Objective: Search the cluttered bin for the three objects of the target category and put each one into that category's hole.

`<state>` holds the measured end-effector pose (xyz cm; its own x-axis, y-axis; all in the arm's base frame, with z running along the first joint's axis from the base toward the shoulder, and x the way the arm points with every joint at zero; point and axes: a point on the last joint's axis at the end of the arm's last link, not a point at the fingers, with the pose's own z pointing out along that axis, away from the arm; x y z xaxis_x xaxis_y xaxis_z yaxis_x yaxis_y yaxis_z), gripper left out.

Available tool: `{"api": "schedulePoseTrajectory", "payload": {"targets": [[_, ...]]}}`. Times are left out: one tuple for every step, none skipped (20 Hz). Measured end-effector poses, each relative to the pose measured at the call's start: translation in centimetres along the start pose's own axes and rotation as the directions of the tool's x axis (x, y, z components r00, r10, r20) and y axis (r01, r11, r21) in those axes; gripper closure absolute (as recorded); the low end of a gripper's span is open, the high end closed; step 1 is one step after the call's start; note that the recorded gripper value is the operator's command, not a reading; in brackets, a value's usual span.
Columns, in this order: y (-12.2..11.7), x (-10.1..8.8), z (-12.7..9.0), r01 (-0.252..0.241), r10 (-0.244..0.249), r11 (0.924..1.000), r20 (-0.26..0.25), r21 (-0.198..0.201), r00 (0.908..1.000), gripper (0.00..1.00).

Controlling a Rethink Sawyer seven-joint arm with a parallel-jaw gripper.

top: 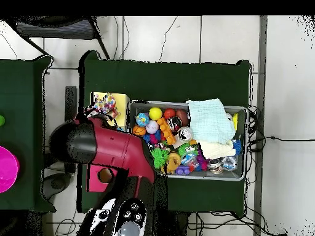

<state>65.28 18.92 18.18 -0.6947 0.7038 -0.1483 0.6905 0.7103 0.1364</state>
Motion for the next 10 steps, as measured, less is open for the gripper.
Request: {"api": "schedulePoseTrajectory", "payload": {"targets": [[-0.1,-0.1,-0.2,-0.002,0.002,1.0,0.003,0.0,1.0,1.0],[-0.3,-0.5,-0.7,-0.006,0.006,1.0,0.012,-0.001,0.9999,1.0],[-0.4,-0.9,-1.1,-0.01,0.01,0.9999,0.02,-0.002,0.9997,1.0],[-0.6,-1.1,-1.4,-0.013,0.013,0.9999,0.025,-0.002,0.9996,1.0],[-0.8,-1.5,-1.8,-0.017,0.017,0.9999,0.032,0.0,0.9993,1.0],[-0.8,-1.7,-2.2,-0.019,0.019,0.9998,0.037,0.002,0.9991,1.0],[-0.9,-1.9,-2.5,-0.02,0.02,0.9998,0.043,0.004,0.9989,1.0],[-0.9,-2.0,-2.7,-0.02,0.02,0.9998,0.046,0.004,0.9988,1.0],[-0.8,-2.1,-2.7,-0.02,0.019,0.9998,0.048,0.004,0.9987,1.0],[-0.5,-2.0,-2.8,-0.018,0.018,0.9998,0.052,0.001,0.9985,1.0]]}}
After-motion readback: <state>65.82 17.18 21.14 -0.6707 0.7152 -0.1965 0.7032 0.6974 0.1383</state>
